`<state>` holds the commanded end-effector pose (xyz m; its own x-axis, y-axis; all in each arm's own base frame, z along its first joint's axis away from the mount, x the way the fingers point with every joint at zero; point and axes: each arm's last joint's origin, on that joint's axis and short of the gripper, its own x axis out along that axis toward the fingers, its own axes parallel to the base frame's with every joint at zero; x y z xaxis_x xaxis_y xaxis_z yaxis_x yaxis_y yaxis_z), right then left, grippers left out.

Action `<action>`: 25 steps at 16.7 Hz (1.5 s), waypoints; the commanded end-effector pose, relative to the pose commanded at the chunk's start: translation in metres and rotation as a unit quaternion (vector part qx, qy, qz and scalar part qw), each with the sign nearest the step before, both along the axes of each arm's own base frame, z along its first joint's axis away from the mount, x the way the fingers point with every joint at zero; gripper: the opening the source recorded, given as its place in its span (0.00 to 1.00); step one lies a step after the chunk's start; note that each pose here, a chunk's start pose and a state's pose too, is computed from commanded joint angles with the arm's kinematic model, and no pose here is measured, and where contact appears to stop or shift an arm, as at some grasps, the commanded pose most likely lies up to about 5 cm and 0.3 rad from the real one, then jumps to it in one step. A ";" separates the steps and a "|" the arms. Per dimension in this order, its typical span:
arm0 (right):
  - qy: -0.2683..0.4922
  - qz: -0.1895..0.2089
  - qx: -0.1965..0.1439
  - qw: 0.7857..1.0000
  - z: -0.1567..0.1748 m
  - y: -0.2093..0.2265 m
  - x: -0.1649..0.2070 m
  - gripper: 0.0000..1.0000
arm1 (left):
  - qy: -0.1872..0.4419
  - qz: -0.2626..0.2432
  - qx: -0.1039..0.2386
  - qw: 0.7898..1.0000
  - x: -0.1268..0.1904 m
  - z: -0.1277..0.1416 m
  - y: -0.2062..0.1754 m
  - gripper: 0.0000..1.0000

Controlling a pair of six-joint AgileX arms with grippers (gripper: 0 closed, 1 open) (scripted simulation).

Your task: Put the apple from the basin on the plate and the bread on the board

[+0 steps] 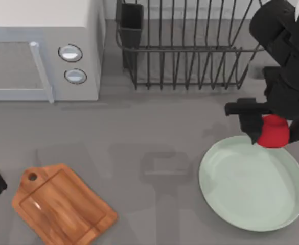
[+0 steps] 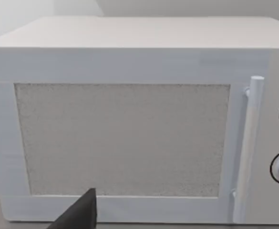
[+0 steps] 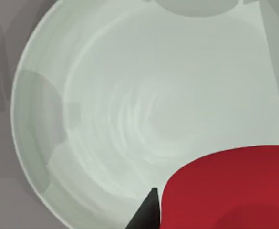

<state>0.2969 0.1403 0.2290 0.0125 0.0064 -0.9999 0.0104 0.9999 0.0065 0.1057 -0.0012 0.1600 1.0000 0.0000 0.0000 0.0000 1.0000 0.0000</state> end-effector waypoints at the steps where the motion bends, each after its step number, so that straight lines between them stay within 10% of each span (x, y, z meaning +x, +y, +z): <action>1: 0.002 0.000 -0.001 1.000 0.000 0.004 -0.006 0.00 | 0.000 0.000 0.000 1.000 0.000 0.000 0.000 1.00; 9: 0.006 0.000 -0.003 1.000 0.001 0.011 -0.015 0.00 | 0.000 0.000 0.000 1.000 0.000 0.000 0.000 1.00; 22: 0.006 0.000 -0.003 1.000 0.001 0.011 -0.015 0.98 | 0.000 0.000 0.000 1.000 0.000 0.000 0.000 1.00; 25: 0.006 0.000 -0.003 1.000 0.001 0.011 -0.015 1.00 | 0.000 0.000 0.000 1.000 0.000 0.000 0.000 1.00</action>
